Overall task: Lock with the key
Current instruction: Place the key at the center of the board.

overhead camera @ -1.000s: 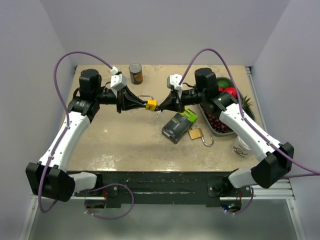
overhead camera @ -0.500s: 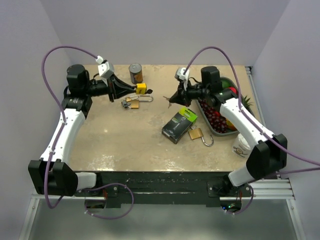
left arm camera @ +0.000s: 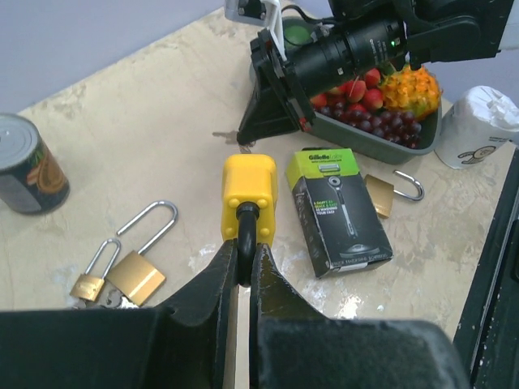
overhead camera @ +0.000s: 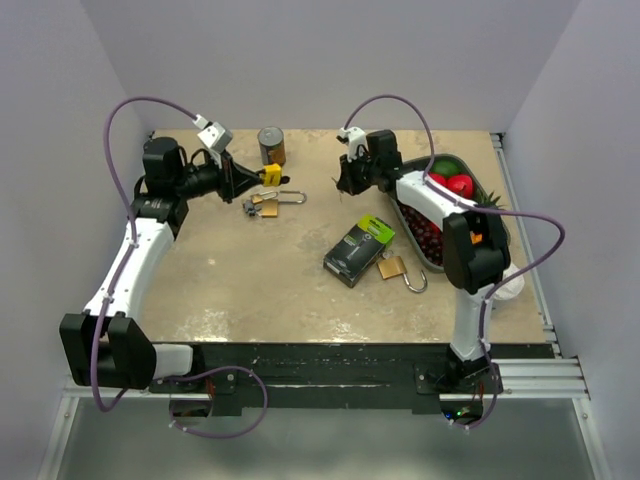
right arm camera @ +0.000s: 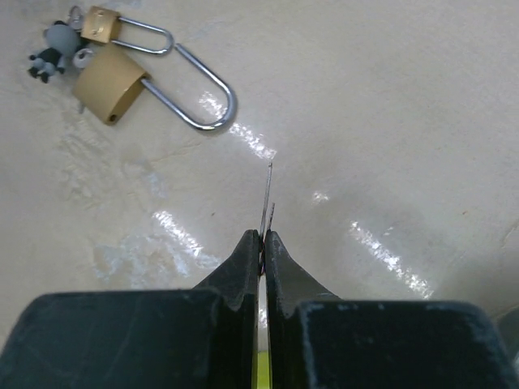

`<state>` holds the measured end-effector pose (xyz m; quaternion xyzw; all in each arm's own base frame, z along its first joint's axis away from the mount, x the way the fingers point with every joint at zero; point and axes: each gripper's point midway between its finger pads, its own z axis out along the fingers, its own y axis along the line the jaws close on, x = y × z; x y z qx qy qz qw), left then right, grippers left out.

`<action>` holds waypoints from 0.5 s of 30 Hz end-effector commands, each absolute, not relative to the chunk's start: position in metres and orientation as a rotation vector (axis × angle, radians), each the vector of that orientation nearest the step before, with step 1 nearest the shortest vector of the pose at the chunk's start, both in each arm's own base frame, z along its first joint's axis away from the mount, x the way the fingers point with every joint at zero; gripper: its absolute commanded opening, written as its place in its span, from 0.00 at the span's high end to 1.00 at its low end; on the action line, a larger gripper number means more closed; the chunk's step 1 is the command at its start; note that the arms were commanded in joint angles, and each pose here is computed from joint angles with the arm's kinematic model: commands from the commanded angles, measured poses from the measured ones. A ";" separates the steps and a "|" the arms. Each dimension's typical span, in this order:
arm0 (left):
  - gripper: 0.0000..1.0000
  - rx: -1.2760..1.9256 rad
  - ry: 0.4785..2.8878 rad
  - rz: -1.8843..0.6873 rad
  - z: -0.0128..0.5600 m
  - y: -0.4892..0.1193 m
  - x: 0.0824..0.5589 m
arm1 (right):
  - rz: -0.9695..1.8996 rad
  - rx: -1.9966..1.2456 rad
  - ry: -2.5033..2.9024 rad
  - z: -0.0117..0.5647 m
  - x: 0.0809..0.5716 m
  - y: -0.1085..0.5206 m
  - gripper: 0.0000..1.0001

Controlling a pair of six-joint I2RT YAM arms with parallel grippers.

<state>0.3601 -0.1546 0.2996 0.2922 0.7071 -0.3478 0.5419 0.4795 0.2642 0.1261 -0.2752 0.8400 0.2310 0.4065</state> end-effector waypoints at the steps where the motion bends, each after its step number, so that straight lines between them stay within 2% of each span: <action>1: 1.00 0.677 1.632 -0.753 0.313 -0.147 0.361 | 0.458 -0.604 2.050 0.147 0.517 0.259 1.00; 15: 1.00 0.674 1.707 -0.816 0.290 -0.151 0.367 | 0.258 -0.592 2.170 0.088 0.539 0.234 1.00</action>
